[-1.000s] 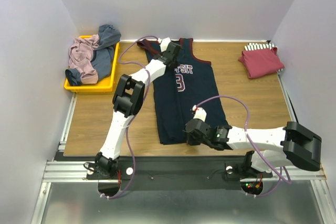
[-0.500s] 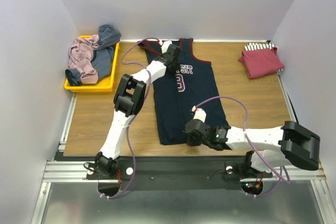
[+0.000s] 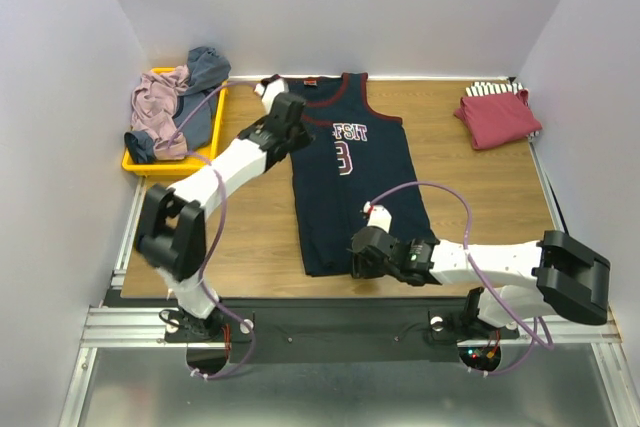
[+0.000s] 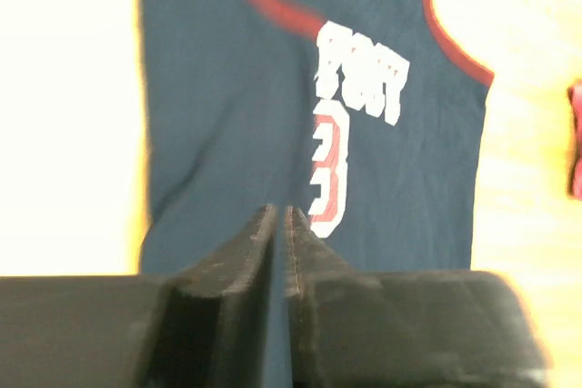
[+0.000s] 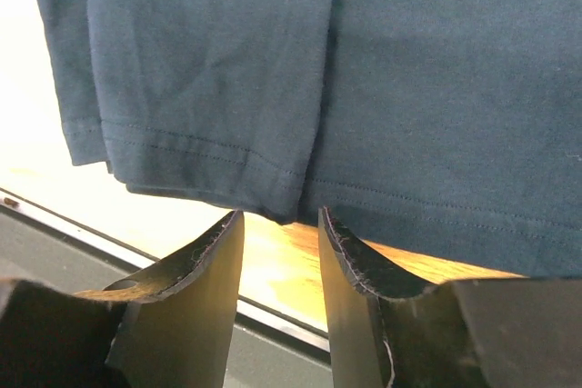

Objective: Fold and stack the tank tops
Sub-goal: Fold the tank top

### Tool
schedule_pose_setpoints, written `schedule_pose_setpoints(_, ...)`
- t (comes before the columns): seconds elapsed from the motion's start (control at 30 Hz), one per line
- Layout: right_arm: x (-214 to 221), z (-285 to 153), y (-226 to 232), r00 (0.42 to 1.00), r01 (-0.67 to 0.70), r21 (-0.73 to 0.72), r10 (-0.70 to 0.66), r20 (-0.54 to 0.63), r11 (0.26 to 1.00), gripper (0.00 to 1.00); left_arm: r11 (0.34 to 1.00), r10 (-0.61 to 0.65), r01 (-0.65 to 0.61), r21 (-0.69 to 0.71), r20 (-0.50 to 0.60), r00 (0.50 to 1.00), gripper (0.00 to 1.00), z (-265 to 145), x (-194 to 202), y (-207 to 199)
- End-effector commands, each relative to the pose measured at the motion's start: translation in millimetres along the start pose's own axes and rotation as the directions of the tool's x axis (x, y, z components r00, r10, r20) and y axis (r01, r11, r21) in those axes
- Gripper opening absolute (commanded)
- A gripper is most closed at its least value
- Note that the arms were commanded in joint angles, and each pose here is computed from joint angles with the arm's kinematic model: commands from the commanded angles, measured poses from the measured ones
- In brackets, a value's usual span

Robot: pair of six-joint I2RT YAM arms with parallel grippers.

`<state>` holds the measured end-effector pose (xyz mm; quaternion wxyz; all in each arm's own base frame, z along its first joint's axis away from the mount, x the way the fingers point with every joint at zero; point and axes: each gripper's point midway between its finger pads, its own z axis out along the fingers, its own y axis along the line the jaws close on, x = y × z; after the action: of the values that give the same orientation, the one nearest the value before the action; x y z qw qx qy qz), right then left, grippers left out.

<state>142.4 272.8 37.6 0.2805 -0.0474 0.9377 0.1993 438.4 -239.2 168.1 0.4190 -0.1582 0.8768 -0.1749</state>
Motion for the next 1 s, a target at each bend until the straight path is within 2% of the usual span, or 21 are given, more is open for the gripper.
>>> schedule_pose_setpoints(0.0,-23.0,-12.0,14.6,0.998,0.0,-0.028,0.001,0.056,1.0,0.45,0.996,-0.057,0.053,-0.07,-0.068,0.996,0.14,-27.5,48.0,49.1)
schedule_pose_setpoints(0.07,-29.4,-16.5,17.8,0.997,0.003,-0.034,-0.001,0.072,0.999,0.45,0.997,-0.065,0.061,-0.047,-0.086,0.994,0.08,-47.6,59.9,55.0)
schedule_pose_setpoints(0.1,-31.6,-18.1,19.4,0.997,0.005,-0.036,-0.002,0.076,0.999,0.45,0.996,-0.056,0.049,-0.07,-0.116,0.992,0.08,-51.8,79.7,69.0)
schedule_pose_setpoints(0.3,-50.7,-29.4,24.3,0.992,0.01,-0.025,-0.007,0.127,1.0,0.45,0.995,-0.011,-0.011,-0.1,-0.22,0.976,0.06,-88.0,139.7,89.9)
schedule_pose_setpoints(0.33,-54.1,-29.2,26.1,0.991,0.012,-0.02,-0.009,0.135,1.0,0.46,0.995,0.002,-0.025,-0.098,-0.233,0.973,0.08,-97.2,152.6,95.6)
schedule_pose_setpoints(0.47,-56.6,-19.7,30.1,0.991,0.028,0.009,-0.028,0.132,1.0,0.46,0.998,0.009,-0.027,-0.065,-0.262,0.965,0.34,-116.9,180.1,99.5)
schedule_pose_setpoints(0.53,-57.5,-15.0,30.1,0.99,0.042,0.027,-0.045,0.133,0.999,0.45,0.998,0.023,-0.038,-0.047,-0.287,0.958,0.39,-121.8,193.9,100.1)
schedule_pose_setpoints(0.73,-56.8,3.6,24.1,0.99,0.067,0.094,-0.078,0.119,0.993,0.43,0.996,0.088,-0.094,0.003,-0.385,0.919,0.41,-137.4,243.9,93.3)
schedule_pose_setpoints(0.97,-47.8,12.7,10.2,0.992,0.065,0.136,-0.079,0.099,0.989,0.42,0.993,0.111,-0.122,0.001,-0.42,0.901,0.44,-151.7,264.6,99.3)
